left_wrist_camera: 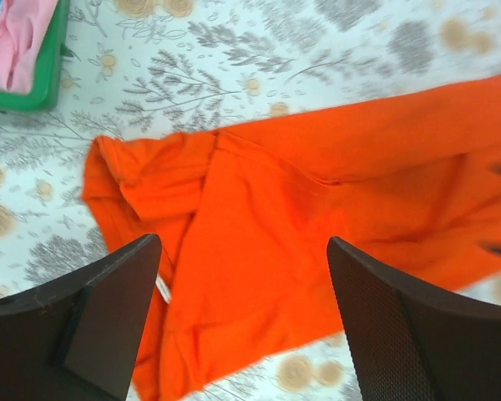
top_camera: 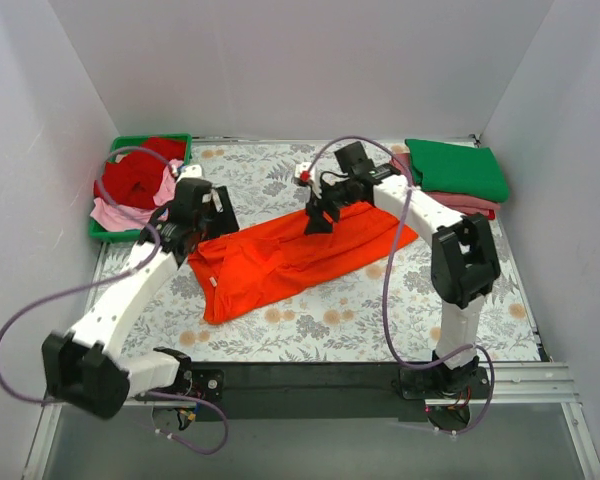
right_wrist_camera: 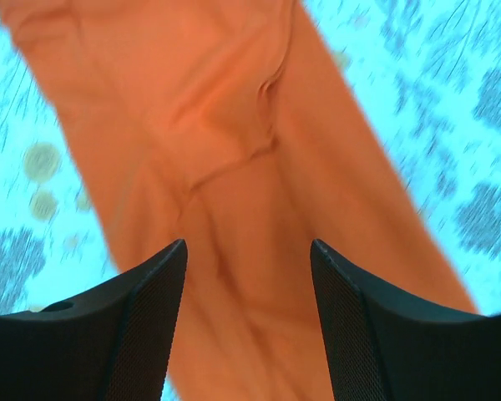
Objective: Fold and stack the t-shirts
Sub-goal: Fold the tshirt
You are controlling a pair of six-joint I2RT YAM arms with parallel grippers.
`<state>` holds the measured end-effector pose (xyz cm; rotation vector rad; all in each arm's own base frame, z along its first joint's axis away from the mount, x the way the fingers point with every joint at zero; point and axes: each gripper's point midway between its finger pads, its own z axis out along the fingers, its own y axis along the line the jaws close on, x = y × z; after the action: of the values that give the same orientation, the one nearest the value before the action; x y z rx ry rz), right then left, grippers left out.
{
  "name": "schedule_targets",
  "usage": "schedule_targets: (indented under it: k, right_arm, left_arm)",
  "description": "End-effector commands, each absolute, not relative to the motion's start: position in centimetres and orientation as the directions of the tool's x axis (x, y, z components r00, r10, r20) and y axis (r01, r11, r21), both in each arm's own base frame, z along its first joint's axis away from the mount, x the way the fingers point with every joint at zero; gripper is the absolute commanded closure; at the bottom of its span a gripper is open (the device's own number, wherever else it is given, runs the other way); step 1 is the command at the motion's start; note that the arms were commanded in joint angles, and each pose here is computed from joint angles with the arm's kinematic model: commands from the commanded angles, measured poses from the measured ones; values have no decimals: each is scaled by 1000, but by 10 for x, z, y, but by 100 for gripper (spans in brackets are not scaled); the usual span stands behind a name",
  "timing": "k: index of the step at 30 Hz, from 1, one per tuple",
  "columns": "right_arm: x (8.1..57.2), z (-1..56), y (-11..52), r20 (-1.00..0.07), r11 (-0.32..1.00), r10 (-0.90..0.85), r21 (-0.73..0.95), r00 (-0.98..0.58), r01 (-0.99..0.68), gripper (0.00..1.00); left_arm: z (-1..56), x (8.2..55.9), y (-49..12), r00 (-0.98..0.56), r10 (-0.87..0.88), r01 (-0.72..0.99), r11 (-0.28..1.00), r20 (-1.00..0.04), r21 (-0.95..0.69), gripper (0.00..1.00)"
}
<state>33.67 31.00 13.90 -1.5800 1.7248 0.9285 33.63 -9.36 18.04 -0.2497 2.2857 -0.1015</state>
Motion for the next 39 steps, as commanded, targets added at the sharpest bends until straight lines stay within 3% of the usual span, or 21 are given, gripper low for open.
schedule_targets:
  k: [1,4,7,10,13,18,27,35,37,39]
  right_arm:
    - [364,129,349,-790,137,-574,166,-214,-977,33]
    - [377,132,362,-791,168,-566,167,-234,-972,33]
    - [384,136,333,-773,238,-580,141,-257,-961,33]
    - [373,141,281,-772,272,-563,164,-295,-948,32]
    - [361,134,229,-762,337,-544,186,-352,-923,32]
    - [338,116,182,-742,404,-498,260,-450,-877,32]
    - [323,111,148,-749,452,-422,315,-511,-835,32]
    - [321,110,136,-754,466,-381,344,-535,-815,32]
    - [321,110,135,-755,467,-379,343,-535,-815,33]
    - [320,110,135,-756,466,-379,342,-533,-816,33]
  left_arm:
    - [180,281,-94,-645,-405,-228,912,-649,-342,21]
    - [170,245,-98,-639,-546,-313,828,-541,-466,22]
    - [138,212,-110,-662,-656,-418,725,-363,-548,23]
    - [104,185,-114,-663,-720,-554,656,-205,-513,28]
    - [81,173,-116,-662,-737,-610,634,-132,-476,32]
    - [69,177,-108,-637,-757,-658,632,-144,-410,38]
    - [40,164,-94,-563,-817,-766,572,-122,-293,38]
    - [23,154,-65,-465,-862,-853,497,-201,-159,42]
    - [24,157,-60,-451,-862,-859,490,-233,-150,44]
    - [23,160,-58,-448,-860,-860,490,-245,-147,54]
